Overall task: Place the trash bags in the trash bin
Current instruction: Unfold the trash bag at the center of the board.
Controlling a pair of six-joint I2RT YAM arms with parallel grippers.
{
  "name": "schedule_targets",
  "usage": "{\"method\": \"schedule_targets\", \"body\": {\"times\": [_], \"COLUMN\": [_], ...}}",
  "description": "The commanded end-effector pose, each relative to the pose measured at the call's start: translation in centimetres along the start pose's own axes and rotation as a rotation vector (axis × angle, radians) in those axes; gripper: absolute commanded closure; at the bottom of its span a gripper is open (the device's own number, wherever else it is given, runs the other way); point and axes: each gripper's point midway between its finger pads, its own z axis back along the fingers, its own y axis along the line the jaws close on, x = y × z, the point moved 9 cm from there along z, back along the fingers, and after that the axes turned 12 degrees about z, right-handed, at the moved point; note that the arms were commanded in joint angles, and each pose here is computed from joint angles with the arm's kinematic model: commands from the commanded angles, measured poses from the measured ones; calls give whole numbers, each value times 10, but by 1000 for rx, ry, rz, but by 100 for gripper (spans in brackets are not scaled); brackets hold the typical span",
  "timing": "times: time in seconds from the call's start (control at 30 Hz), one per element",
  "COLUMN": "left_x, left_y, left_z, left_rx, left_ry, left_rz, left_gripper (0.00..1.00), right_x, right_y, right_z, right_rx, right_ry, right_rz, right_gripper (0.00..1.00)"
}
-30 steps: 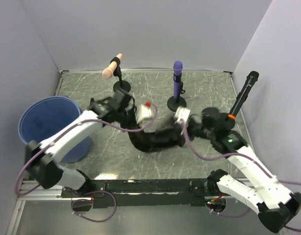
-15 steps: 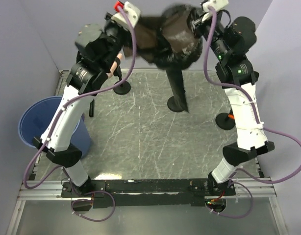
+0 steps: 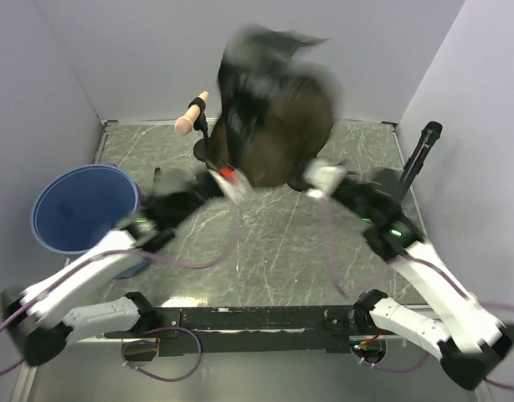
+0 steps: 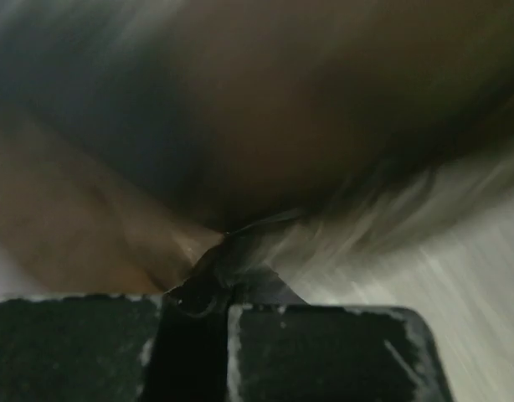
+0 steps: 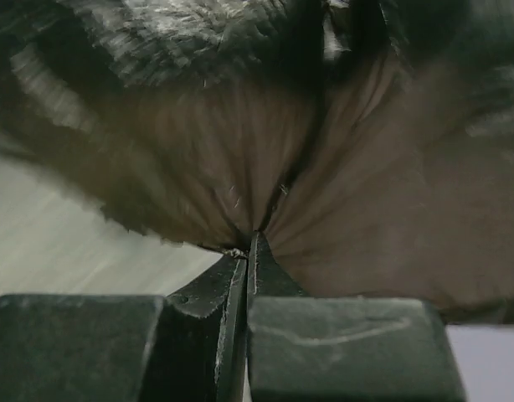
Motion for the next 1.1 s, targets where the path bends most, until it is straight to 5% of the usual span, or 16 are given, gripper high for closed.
{"method": "schedule_targets", "body": {"times": [0.0, 0.07, 0.2, 0.5, 0.57, 0.67, 0.83, 0.97, 1.07], "left_x": [-172, -151, -95, -15, 38, 117, 191, 137, 15], "left_y": [-111, -103, -79, 37, 86, 131, 141, 87, 16], "left_z": [73, 71, 46, -87, -104, -96, -27, -32, -42], "left_rx": [-649, -597, -486, 148, 285, 407, 417, 226, 39], "left_ry": [782, 776, 581, 474, 308, -26, -565, -421, 15], "left_rz": [29, 141, 251, 424, 399, 308, 143, 108, 196], "left_gripper": [99, 99, 99, 99, 99, 99, 99, 99, 99], "right_x": [-85, -63, -45, -42, -38, 22, 99, 61, -15], "right_y": [194, 192, 154, -42, -98, -185, -201, -115, -9], "right_z": [80, 96, 88, -60, -90, -97, -50, -47, -37], "right_rx": [839, 815, 634, -8, -141, -356, -470, -296, -70], "right_ry": [481, 395, 346, 421, 382, 139, -268, -182, 161], "right_rz": [-489, -553, -494, -445, -390, -222, 69, 25, -221], "right_gripper": [100, 100, 100, 100, 100, 100, 100, 100, 100]}}
